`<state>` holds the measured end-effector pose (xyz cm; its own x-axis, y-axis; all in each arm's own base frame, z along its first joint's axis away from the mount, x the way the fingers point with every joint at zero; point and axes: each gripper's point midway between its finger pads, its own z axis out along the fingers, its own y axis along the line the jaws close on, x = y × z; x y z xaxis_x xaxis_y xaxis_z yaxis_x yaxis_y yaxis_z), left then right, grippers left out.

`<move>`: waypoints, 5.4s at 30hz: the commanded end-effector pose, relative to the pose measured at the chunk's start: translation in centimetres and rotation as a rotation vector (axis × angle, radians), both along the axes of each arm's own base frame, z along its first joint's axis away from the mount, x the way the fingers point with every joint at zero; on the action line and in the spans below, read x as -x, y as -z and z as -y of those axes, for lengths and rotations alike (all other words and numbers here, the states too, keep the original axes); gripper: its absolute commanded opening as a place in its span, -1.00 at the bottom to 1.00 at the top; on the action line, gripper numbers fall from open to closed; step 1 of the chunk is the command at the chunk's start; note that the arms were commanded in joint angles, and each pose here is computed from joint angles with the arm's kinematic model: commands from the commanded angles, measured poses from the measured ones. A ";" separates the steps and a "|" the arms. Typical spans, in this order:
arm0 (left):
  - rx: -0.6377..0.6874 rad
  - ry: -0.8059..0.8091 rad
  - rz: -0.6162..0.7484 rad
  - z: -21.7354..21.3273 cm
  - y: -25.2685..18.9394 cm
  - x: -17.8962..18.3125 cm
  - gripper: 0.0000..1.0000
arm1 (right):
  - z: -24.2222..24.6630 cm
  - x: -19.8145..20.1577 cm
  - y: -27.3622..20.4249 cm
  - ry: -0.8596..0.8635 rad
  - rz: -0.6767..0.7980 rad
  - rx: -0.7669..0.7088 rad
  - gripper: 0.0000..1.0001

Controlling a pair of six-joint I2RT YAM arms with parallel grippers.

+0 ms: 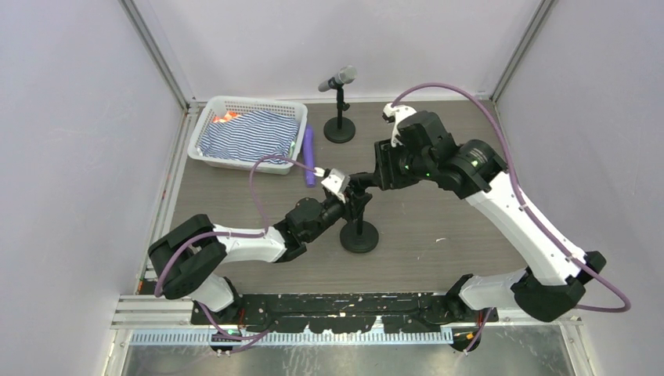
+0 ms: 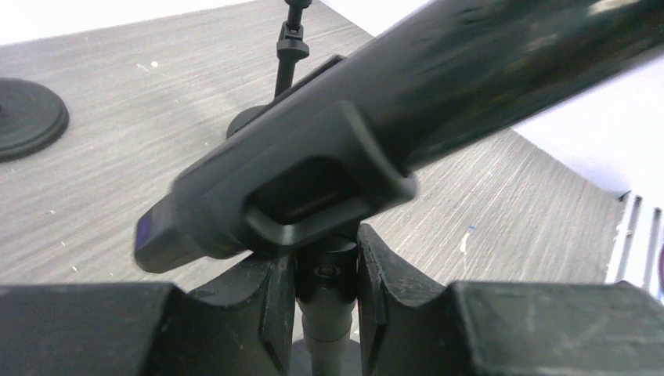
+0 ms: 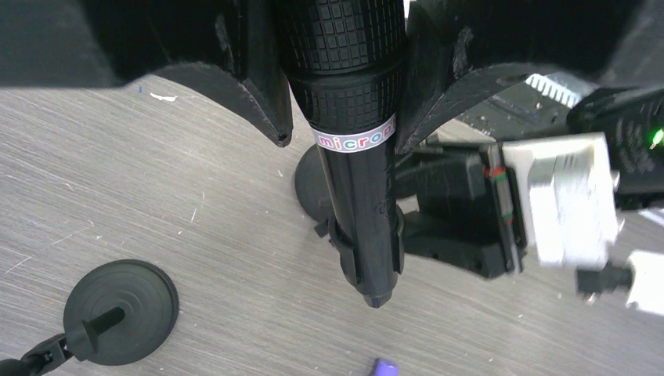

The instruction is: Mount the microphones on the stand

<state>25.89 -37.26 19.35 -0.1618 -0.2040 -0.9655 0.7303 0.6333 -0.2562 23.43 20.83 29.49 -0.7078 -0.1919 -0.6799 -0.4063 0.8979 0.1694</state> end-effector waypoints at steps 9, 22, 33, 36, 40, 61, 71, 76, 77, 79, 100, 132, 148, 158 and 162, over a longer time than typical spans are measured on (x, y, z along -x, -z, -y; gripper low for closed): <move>0.034 0.297 0.217 5.2 -5.2 6.1 -0.99 | -1.3 -2.4 11.1 0.010 -0.195 0.228 -0.99; 0.012 0.147 0.165 3.1 -3.5 3.9 -0.99 | -0.6 -1.4 4.1 0.018 -0.023 0.054 -0.48; -0.020 0.277 0.223 2.4 -0.7 6.7 -0.99 | -0.2 1.2 -10.0 -0.053 0.403 -0.393 0.71; -0.036 0.294 0.213 1.7 0.6 7.4 -0.98 | 0.9 2.2 -12.6 -0.048 0.541 -0.507 0.71; -0.070 0.307 0.199 1.1 2.1 7.9 -0.46 | 2.3 2.9 -13.6 -0.025 0.630 -0.550 0.71; -0.212 0.023 0.170 -0.7 7.0 6.6 0.28 | 1.1 2.9 -11.4 -0.095 0.596 -0.511 0.72; -0.209 -0.026 0.114 -1.1 9.6 6.1 0.28 | 1.1 3.0 -10.9 -0.101 0.581 -0.499 0.72; -0.223 -0.011 0.116 -1.4 10.0 6.6 0.29 | 0.8 2.8 -10.6 -0.102 0.579 -0.494 0.71; -0.222 -0.009 0.117 -1.4 10.0 6.7 0.26 | 0.8 2.7 -10.6 -0.101 0.581 -0.494 0.71; -0.219 -0.003 0.124 -1.1 9.8 6.6 0.22 | 0.7 2.6 -10.6 -0.102 0.579 -0.495 0.71; -0.159 -0.017 0.203 1.7 7.2 5.3 -0.81 | 0.5 3.3 -10.1 -0.139 0.560 -0.492 0.63; -0.091 0.043 0.205 5.0 5.0 -24.2 -0.99 | 2.8 2.2 -8.7 -0.040 0.594 -0.386 0.57; -0.120 -0.048 0.148 1.4 4.1 -20.1 0.51 | 4.0 2.3 -8.9 0.007 0.615 -0.384 0.66; -0.319 -0.436 -0.036 -5.6 6.2 -16.0 0.55 | 4.6 1.9 -7.9 0.037 0.597 -0.348 0.66; -0.427 -0.610 -0.166 -9.4 7.4 -15.3 0.53 | 4.6 1.6 -7.4 0.047 0.587 -0.331 0.66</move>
